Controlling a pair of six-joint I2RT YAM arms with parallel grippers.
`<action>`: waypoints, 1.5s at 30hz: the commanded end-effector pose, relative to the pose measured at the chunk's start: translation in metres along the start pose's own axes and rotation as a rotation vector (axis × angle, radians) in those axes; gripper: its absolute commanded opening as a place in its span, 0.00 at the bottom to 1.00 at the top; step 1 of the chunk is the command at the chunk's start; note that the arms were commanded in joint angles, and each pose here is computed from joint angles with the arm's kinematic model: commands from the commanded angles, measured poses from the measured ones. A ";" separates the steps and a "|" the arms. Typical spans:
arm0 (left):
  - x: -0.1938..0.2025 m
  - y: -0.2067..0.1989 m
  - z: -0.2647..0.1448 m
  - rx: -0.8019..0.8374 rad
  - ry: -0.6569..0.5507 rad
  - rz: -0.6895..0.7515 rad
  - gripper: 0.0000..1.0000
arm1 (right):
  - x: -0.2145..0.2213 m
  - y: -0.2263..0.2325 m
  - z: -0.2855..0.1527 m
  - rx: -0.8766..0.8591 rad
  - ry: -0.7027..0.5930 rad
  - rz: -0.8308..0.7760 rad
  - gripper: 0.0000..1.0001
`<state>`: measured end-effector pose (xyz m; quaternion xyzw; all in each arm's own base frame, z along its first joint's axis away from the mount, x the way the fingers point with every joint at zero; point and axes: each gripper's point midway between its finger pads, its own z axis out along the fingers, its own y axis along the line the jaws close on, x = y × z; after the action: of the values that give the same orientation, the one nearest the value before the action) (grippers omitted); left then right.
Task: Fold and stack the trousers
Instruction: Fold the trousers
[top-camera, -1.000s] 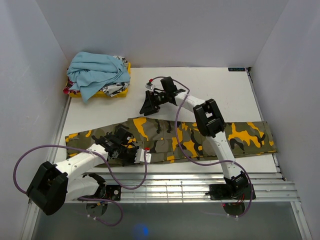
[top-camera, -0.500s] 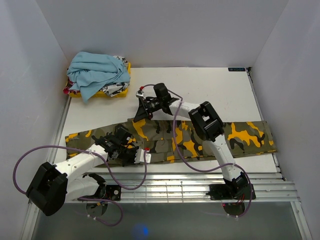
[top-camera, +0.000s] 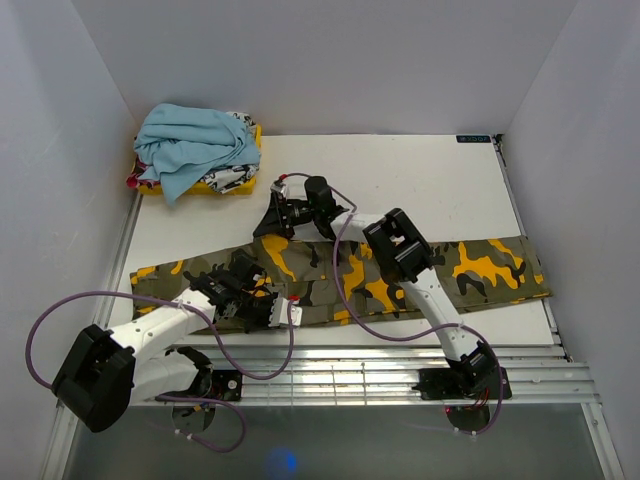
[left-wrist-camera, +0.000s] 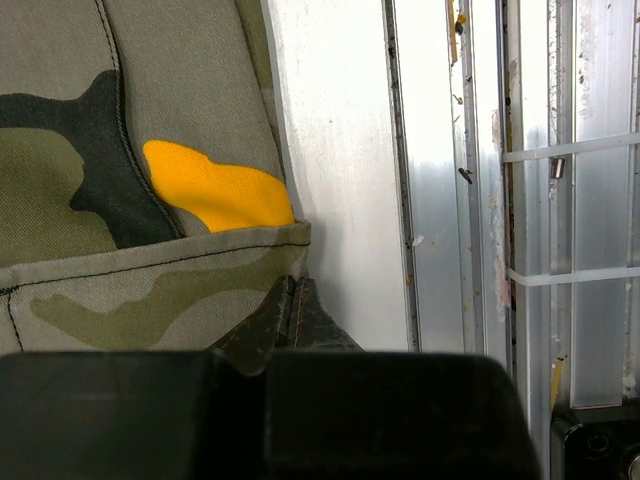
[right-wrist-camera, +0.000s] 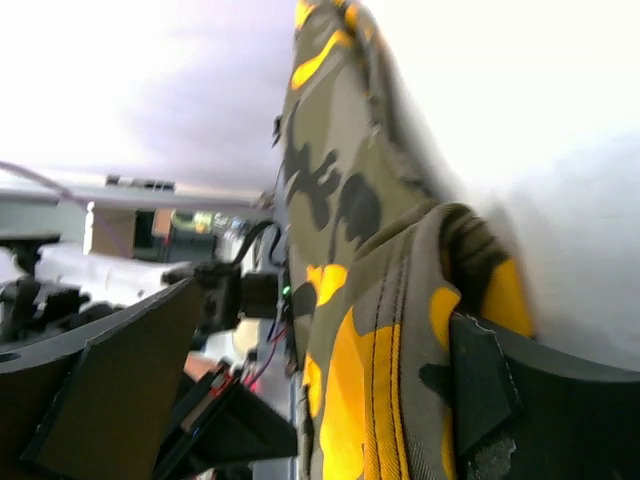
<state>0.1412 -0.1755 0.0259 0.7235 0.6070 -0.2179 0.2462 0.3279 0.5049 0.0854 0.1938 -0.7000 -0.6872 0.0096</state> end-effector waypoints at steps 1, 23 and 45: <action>0.051 -0.035 0.007 0.081 0.173 -0.081 0.00 | -0.055 0.010 -0.017 0.080 -0.215 -0.160 0.90; -0.064 0.054 -0.079 -0.276 -0.053 -0.292 0.86 | -0.089 0.074 -0.183 0.408 -0.168 -0.569 0.95; 0.188 0.039 -0.155 -0.464 0.217 -1.644 0.66 | 0.160 -0.030 -0.351 1.040 0.323 -0.251 0.73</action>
<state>0.2341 0.0393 0.0585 0.0264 0.9789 -0.1491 0.1373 0.2886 0.1341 0.0451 0.3558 -0.9031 -0.2292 -0.0726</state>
